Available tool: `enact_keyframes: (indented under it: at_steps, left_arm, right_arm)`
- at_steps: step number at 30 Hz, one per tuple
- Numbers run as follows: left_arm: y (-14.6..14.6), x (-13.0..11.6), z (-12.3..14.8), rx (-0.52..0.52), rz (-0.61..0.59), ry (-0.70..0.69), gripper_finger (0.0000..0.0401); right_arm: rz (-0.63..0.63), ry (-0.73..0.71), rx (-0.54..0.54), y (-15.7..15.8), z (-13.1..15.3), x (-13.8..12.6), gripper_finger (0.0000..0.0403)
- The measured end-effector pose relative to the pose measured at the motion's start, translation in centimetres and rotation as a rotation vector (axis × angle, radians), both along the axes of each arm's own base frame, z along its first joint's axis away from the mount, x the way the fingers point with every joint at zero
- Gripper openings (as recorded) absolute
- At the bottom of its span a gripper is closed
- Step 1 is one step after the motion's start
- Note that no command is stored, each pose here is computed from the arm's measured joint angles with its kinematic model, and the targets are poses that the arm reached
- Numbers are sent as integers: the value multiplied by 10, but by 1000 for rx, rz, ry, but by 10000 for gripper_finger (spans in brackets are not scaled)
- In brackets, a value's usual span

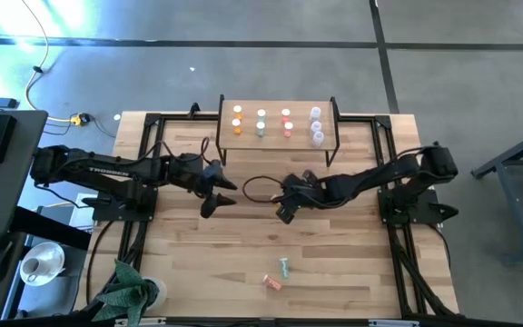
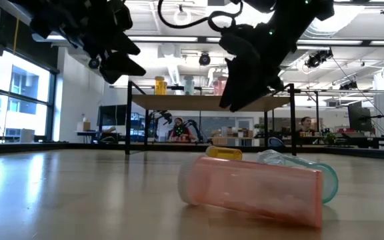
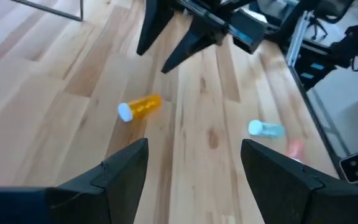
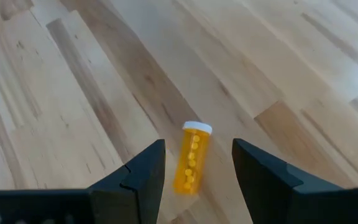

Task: Pick and place medicine bottles onto shelf by color
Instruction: Put the orange pill bottle on the shelf aligned with the orange pill bottles

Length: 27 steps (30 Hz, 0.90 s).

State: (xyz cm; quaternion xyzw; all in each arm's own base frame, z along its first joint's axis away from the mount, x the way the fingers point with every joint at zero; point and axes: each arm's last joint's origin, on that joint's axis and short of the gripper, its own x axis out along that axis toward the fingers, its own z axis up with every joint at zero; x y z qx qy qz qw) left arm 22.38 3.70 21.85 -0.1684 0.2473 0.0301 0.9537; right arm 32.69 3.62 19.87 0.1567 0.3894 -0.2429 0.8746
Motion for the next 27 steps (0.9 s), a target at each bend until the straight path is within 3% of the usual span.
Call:
enact_keyframes:
  at_steps: [7, 27]
  left_arm:
    - [0, -1, -4, -7, -1, 38, 246]
    - [0, -1, -3, 11, -11, 33, 246]
  right_arm:
    - [33, 18, 51, 3, -15, 8, 177]
    - [-39, 132, 126, -1, -61, 18, 177]
